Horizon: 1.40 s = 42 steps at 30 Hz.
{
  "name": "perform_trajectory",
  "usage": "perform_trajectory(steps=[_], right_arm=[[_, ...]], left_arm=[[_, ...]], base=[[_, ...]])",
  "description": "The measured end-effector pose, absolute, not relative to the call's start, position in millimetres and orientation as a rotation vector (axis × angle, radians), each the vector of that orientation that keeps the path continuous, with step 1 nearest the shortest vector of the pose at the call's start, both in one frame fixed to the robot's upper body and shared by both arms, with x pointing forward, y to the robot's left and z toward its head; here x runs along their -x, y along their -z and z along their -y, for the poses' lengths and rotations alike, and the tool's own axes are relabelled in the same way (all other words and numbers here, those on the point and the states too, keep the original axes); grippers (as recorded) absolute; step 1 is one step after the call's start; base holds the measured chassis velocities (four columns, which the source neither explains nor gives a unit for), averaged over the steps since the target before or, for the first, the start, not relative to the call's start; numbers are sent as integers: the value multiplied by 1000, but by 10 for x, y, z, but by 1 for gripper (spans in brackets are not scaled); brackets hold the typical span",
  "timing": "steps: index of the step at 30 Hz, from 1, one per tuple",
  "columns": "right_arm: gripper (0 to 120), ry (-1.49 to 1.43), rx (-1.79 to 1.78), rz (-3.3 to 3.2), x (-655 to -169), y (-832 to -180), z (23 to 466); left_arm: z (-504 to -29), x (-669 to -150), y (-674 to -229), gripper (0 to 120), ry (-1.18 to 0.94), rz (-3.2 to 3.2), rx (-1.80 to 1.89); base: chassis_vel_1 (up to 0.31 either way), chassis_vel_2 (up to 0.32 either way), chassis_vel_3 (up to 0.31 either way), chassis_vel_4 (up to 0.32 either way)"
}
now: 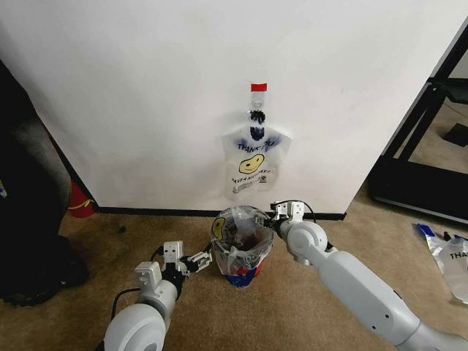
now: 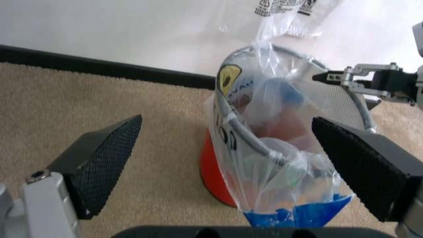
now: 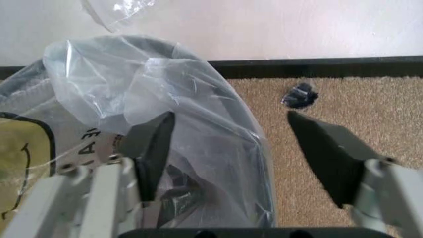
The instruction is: Pick up the garbage bag from the wall and place it over the trash bin.
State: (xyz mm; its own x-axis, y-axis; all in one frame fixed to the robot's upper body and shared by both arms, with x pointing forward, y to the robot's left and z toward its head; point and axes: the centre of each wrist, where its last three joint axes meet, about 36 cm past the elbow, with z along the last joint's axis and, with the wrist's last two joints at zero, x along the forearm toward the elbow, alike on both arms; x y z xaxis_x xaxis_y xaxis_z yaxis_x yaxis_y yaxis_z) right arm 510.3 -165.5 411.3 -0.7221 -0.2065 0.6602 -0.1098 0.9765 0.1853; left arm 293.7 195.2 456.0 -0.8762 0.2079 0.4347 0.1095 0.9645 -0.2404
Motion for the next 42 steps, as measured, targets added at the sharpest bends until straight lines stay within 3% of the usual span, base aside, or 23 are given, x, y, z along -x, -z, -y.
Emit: perform_trajectory(steps=[18,30,42], right_arm=[[1,245,-140,2364,-5125,-4045,1642],[1,382,-129,2378,-4991,-4164,1697],[1,690,-131,2378,-4346,-4319,1929]], left_arm=[[-1928,-2881,-4512,100,-273,2613,238],[-1956,-2834,-4489,100,-267,2599,234],[-2017,-2928,-4502,100,-424,2515,169]], base=[[0,0,0,0],[0,0,0,0],[0,0,0,0]])
